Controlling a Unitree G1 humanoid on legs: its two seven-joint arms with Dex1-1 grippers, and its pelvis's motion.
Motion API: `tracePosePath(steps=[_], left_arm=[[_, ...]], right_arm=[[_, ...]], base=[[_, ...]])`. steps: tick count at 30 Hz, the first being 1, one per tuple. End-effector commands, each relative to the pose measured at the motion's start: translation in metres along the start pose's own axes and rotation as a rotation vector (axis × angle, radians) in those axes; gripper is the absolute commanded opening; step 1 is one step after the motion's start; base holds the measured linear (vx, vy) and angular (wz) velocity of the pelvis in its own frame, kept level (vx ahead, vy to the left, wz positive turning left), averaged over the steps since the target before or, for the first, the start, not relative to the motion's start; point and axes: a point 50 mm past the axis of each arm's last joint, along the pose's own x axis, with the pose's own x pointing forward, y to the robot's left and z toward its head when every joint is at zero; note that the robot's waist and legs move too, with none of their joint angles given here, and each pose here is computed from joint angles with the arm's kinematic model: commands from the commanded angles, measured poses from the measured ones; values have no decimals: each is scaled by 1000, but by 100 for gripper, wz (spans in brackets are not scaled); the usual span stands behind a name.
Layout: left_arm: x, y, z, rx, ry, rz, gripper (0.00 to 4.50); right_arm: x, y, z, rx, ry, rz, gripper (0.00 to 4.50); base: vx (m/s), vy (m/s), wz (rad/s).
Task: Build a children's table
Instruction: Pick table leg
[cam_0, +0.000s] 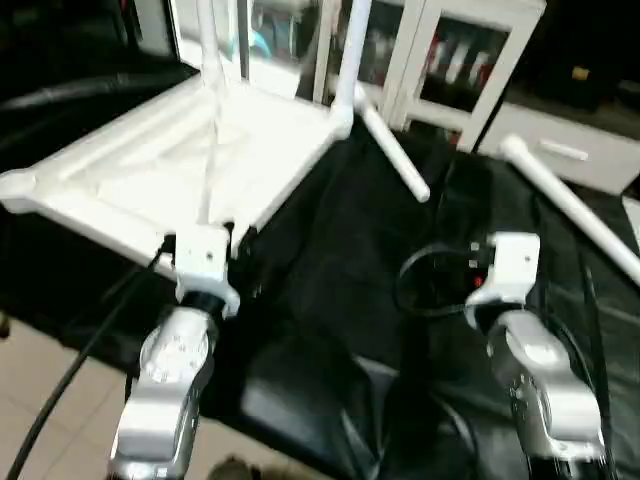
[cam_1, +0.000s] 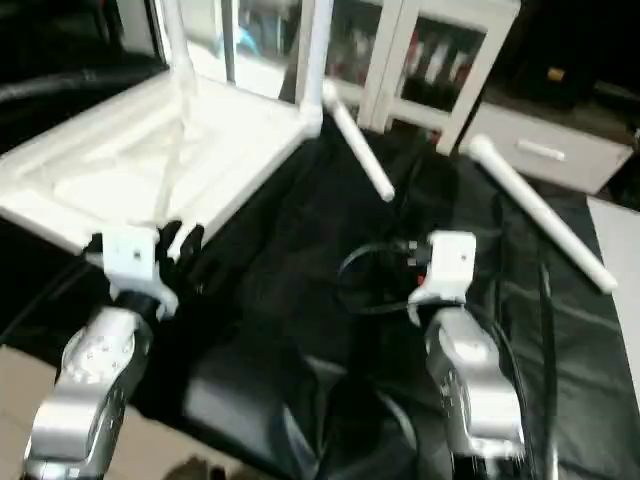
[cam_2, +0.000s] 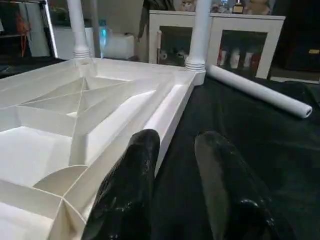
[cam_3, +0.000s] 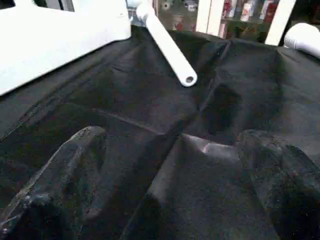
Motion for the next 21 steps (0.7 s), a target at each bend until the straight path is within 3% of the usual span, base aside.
tracePosePath(steps=[1,17,21], left_arm=[[-1,-1,-1,-1,6,12,154],[-1,0,-1,34,14,17,154],[1,-1,6,6,-30,-13,154]], right_arm=[[1,-3,3,-11,-6,-7,450],[3,6,1,4,-1,41,450],[5,9,2,3,-8,47,450]], base=[[0,0,0],[0,0,0],[50,-26,4]])
